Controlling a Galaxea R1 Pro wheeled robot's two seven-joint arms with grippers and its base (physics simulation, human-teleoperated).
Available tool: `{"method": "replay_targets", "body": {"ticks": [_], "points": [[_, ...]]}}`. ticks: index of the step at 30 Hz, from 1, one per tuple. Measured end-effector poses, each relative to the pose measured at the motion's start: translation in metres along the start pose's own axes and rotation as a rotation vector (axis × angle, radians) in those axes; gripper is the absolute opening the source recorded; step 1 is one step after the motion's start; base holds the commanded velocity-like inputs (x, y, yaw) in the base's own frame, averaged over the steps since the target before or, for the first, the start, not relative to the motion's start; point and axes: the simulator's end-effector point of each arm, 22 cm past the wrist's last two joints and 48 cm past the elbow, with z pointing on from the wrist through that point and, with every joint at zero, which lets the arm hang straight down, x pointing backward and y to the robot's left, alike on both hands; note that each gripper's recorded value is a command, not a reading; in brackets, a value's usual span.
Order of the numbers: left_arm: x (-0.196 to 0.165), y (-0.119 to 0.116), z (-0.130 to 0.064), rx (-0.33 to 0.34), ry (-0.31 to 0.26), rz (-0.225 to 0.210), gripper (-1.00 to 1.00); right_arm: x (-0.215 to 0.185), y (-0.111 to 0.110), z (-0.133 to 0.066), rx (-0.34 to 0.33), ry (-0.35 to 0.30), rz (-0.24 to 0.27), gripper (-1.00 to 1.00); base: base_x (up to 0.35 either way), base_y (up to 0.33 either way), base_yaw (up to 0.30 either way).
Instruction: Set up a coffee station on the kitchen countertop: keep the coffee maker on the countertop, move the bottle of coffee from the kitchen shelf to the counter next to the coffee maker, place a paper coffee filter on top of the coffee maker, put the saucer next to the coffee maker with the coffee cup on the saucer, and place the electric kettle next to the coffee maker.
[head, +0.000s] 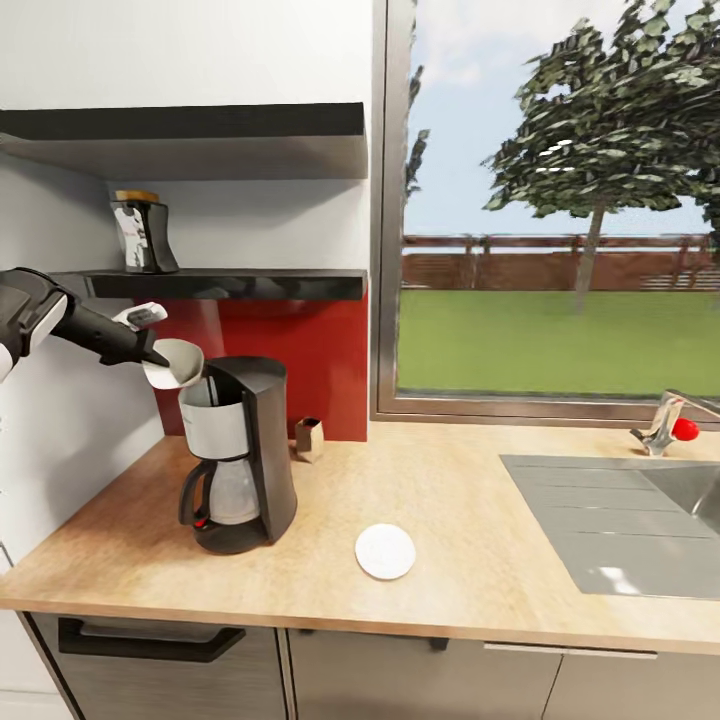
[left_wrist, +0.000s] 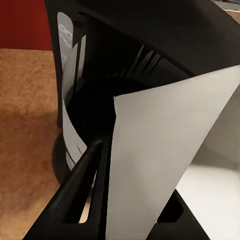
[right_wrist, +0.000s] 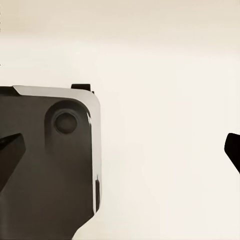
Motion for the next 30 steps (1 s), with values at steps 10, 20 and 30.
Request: {"method": "replay_targets", "body": {"ticks": [10,20,30], "points": [[-0.0004,-0.0007,0.0002,0.003,-0.001,0.001,-1.0,0.0003,-0.0003,0.0,0.0,0.001,0.0,1.0,0.083,0.081,0.0],[-0.0008,-0.0036,0.0012,0.008,-0.001,0.0,-1.0,0.0003,-0.0006,0.0,0.001,0.0,0.0,1.0,0.004,0.003,0.0],[-0.0009,-0.0037,0.0002,0.008,-0.002,0.0,-1.0,-0.0005,-0.0011,0.0,0.002,-0.002,0.002,1.0,0.0,0.0,-0.106]]}}
